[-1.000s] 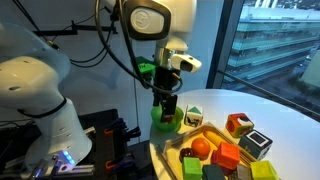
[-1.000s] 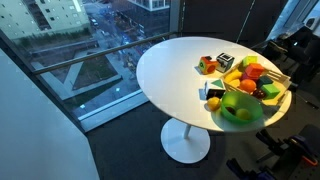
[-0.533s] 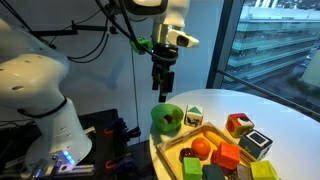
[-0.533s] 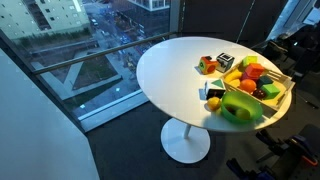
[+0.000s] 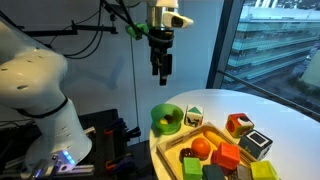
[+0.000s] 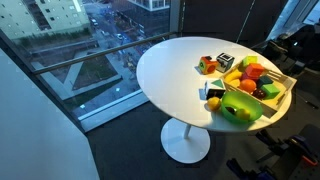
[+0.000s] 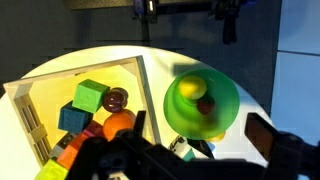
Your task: Move the brown fruit from the green bowl to the wooden tray
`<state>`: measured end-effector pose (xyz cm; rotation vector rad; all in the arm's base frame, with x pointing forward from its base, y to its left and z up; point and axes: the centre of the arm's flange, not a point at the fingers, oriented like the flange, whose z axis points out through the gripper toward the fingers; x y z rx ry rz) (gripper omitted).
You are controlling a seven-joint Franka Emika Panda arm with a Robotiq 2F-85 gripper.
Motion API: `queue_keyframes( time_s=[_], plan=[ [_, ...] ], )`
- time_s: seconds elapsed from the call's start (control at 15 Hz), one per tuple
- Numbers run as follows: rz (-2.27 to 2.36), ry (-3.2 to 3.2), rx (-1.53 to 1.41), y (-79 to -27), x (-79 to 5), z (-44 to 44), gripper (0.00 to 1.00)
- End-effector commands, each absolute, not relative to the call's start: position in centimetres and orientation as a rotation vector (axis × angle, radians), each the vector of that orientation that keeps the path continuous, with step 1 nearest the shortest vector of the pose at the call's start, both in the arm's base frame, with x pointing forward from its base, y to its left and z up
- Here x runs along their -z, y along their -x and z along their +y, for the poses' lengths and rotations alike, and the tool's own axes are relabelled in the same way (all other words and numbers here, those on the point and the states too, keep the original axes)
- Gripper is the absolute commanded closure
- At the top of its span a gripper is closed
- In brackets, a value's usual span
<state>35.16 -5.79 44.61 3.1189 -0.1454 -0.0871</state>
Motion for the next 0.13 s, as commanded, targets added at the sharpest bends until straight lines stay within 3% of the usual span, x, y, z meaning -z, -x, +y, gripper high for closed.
queue_keyframes(
  time_s=[0.0, 0.07],
  plan=[
    [-0.142, -3.118, 0.078, -35.11, -44.81, -5.71, 0.0],
    [-0.141, -3.118, 0.072, -35.06, -44.96, -5.68, 0.0]
  ],
)
